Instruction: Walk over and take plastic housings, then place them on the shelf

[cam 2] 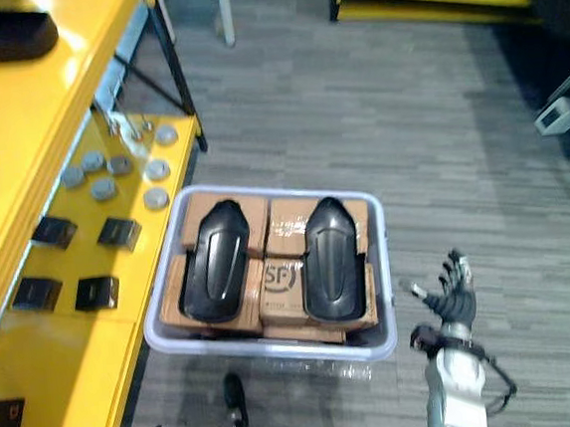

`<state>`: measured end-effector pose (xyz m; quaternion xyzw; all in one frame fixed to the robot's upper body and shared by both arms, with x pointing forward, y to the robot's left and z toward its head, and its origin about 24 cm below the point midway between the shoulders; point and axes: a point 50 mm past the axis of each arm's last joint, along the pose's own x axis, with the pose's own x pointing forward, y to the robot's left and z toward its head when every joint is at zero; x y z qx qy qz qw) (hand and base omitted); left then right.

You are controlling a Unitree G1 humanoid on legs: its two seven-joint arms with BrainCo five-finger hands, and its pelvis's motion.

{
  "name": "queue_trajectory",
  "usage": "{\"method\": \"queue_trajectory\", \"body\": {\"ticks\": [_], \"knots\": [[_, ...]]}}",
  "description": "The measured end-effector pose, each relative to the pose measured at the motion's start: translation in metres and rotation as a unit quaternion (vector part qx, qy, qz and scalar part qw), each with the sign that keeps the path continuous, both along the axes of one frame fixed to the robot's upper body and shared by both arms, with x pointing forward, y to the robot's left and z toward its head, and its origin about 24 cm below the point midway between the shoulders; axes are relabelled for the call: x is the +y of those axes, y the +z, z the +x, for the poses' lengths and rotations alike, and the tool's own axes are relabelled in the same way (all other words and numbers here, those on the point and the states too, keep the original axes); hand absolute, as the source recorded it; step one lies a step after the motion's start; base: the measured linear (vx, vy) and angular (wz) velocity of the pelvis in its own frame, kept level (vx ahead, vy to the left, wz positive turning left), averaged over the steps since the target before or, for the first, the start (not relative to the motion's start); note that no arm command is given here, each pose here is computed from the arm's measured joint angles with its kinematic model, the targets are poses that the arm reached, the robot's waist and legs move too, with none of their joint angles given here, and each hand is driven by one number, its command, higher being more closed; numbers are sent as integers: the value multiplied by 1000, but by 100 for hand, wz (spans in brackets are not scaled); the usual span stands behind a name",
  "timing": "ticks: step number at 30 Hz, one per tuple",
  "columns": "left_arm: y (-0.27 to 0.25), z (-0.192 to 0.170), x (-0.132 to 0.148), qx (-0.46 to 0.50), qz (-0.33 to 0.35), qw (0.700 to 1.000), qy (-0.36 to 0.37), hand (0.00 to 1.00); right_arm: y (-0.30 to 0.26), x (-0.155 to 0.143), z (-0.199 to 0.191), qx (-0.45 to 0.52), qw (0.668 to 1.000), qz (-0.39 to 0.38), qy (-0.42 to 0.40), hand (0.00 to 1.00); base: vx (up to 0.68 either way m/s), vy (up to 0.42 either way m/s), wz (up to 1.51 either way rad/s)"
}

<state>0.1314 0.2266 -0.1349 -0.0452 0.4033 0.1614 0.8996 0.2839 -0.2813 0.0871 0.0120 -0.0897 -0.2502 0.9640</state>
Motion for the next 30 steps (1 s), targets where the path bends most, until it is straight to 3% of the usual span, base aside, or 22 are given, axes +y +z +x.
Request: {"method": "queue_trajectory", "body": {"ticks": [2, 9, 19, 25, 26, 30], "knots": [[6, 18, -9, -22, -1, 1000, -19, 0, 38, -18, 37, -17, 999, -20, -23, 0, -99, 30, 38], [7, 31, -19, -29, -7, 999, -35, 0, 81, -34, 83, 28, 998, -47, -44, 0, -49, 6, 22], [12, 51, -19, -41, -3, 999, -22, 0, 65, -31, 84, 68, 996, -44, -36, 0, -62, -106, -2], [17, 59, -20, -53, 6, 998, -14, 0, 39, 3, 63, 31, 998, -46, -10, 0, -19, -92, -9], [17, 60, -20, -55, 8, 998, -13, 0, 30, 9, 56, 30, 999, -38, -14, 100, -2, -69, -5], [21, 63, -19, -67, 12, 998, -13, 0, 6, 17, 40, 45, 998, -21, -31, 100, -4, -61, -5]]}}
